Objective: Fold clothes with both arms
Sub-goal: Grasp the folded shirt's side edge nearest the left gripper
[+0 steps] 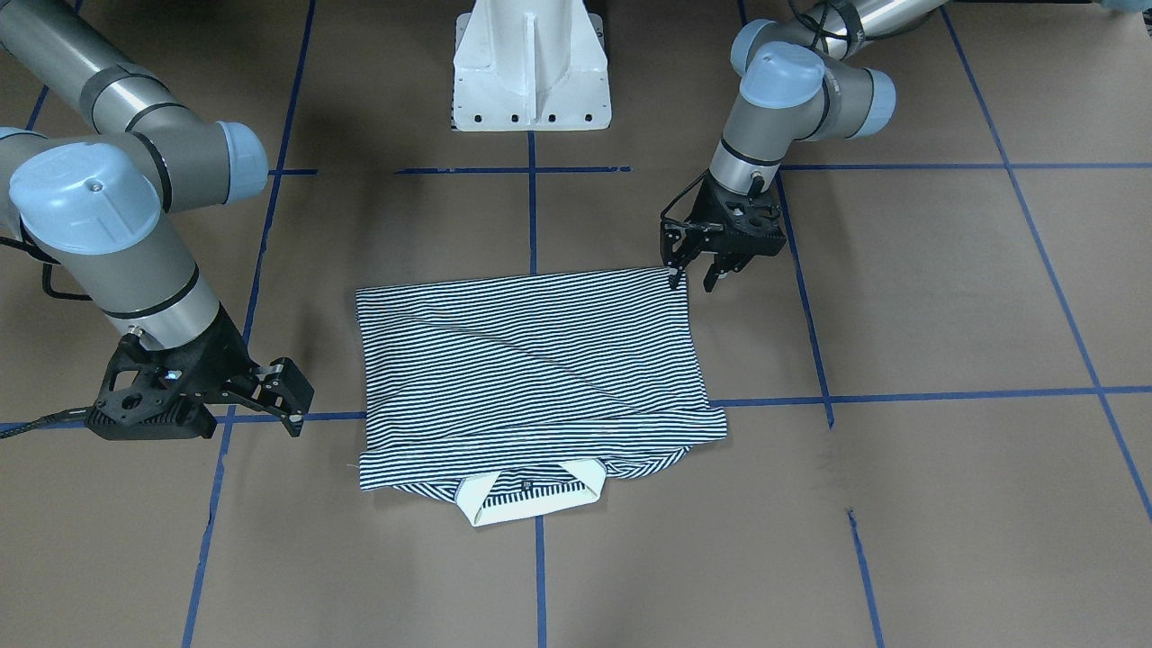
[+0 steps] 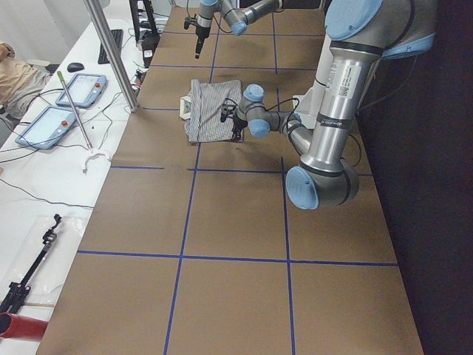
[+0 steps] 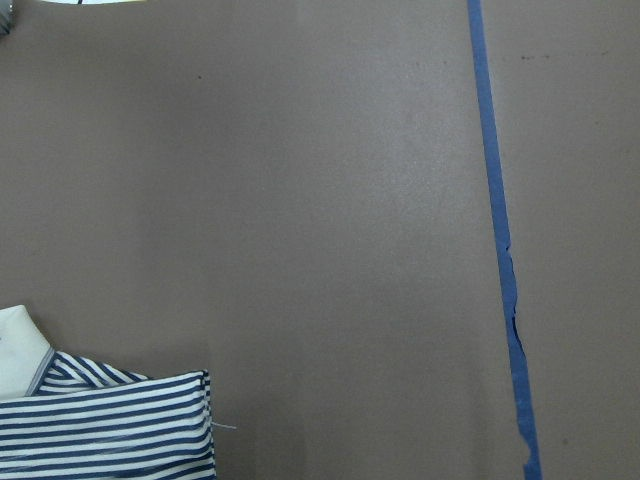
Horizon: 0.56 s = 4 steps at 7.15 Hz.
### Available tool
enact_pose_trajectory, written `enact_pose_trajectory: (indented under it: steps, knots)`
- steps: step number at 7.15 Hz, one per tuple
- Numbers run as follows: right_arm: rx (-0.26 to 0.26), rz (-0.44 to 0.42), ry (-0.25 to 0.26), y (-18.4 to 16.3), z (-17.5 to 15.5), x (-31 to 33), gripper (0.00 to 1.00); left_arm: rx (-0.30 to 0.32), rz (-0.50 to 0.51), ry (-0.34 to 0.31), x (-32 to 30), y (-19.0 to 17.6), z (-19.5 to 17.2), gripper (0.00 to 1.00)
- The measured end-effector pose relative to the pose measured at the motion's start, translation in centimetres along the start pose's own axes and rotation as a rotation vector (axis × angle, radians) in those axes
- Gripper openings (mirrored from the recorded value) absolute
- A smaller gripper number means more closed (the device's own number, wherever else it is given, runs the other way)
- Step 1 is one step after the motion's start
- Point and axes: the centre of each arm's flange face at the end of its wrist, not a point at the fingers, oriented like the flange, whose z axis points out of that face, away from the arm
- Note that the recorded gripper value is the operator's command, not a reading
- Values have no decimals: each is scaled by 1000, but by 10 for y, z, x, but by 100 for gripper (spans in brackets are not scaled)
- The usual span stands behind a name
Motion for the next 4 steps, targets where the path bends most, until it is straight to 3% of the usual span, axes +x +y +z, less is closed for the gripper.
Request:
enact_pose_trajectory:
  steps: [2, 3, 4]
  knots:
    - [-1, 3, 9, 1, 3, 5, 100, -18, 5, 0, 4, 13, 5, 52]
    - [-2, 4, 11, 2, 3, 6, 100, -28, 5, 1, 7, 20, 7, 37]
    - [-2, 4, 12, 2, 4, 6, 100, -39, 3, 3, 11, 28, 10, 14]
